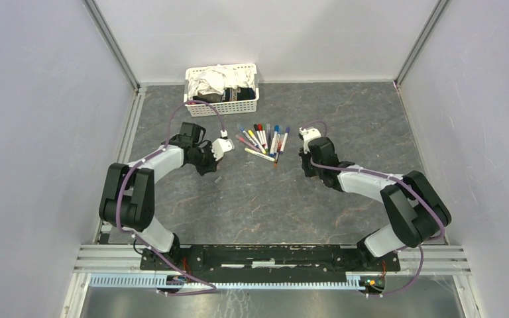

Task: Open the pen caps
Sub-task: Place the pen cap at the center of the board.

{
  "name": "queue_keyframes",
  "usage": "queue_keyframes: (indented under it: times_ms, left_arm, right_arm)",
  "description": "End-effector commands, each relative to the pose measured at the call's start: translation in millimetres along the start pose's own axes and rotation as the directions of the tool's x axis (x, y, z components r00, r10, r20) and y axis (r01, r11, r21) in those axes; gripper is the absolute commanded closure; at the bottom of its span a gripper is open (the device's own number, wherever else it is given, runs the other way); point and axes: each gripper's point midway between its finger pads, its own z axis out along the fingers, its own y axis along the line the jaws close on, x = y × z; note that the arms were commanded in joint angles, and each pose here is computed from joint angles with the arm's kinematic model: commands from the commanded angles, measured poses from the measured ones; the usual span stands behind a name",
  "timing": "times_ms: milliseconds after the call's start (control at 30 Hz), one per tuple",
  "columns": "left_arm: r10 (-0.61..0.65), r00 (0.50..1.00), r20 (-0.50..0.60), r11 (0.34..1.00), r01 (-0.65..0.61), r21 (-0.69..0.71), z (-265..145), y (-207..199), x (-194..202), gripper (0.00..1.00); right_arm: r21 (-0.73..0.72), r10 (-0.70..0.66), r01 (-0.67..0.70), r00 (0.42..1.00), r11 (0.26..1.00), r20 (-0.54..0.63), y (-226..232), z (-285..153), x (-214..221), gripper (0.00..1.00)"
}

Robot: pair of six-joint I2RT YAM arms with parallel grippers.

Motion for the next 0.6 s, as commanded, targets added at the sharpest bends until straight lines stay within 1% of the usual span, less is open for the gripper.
queue_keyframes:
  times_ms: [0, 67, 167, 267, 333, 400, 467, 533, 567]
  left_arm:
    - [-0.012, 1.000, 0.017, 0.999, 0.012, 0.032, 1, -14, -8, 0.79]
    - [-0.007, 1.000, 0.014, 0.999, 0.006, 0.051, 1, -20, -8, 0.75]
    - [-0.002, 1.000, 0.017, 0.998, 0.001, 0.066, -1, -23, -11, 0.70]
    - [-0.005, 1.000, 0.026, 0.998, 0.004, 0.067, -5, -22, -17, 0.62]
    - [-0.009, 0.999, 0.039, 0.999, 0.007, 0.053, -11, -18, -24, 0.59]
    - [-0.015, 0.998, 0.062, 0.999, 0.013, 0.043, -19, -14, -36, 0.55]
    - [-0.019, 0.996, 0.092, 0.999, 0.016, 0.031, -31, -10, -51, 0.45]
    - [-0.025, 0.992, 0.124, 1.000, 0.023, 0.014, -45, -4, -67, 0.41]
    - [-0.028, 0.989, 0.144, 1.000, 0.026, 0.015, -52, -4, -76, 0.33]
  right_arm:
    - [0.066, 0.027, -0.029, 0.999, 0.997, 0.021, -11, 1, 7, 0.77]
    - [0.073, 0.033, -0.033, 0.999, 0.997, 0.008, -12, 0, 16, 0.75]
    - [0.074, 0.043, -0.042, 0.999, 0.996, -0.016, -13, -2, 29, 0.69]
    - [0.075, 0.047, -0.045, 0.998, 0.996, -0.028, -13, -3, 38, 0.63]
    - [0.081, 0.050, -0.048, 0.998, 0.996, -0.022, -15, -6, 38, 0.62]
    - [0.095, 0.051, -0.049, 0.999, 0.994, -0.010, -18, -9, 33, 0.63]
    - [0.112, 0.053, -0.055, 0.998, 0.992, 0.017, -21, -13, 23, 0.64]
    - [0.131, 0.060, -0.066, 0.997, 0.989, 0.054, -23, -19, 6, 0.64]
    - [0.129, 0.061, -0.071, 0.995, 0.989, 0.081, -22, -23, -6, 0.64]
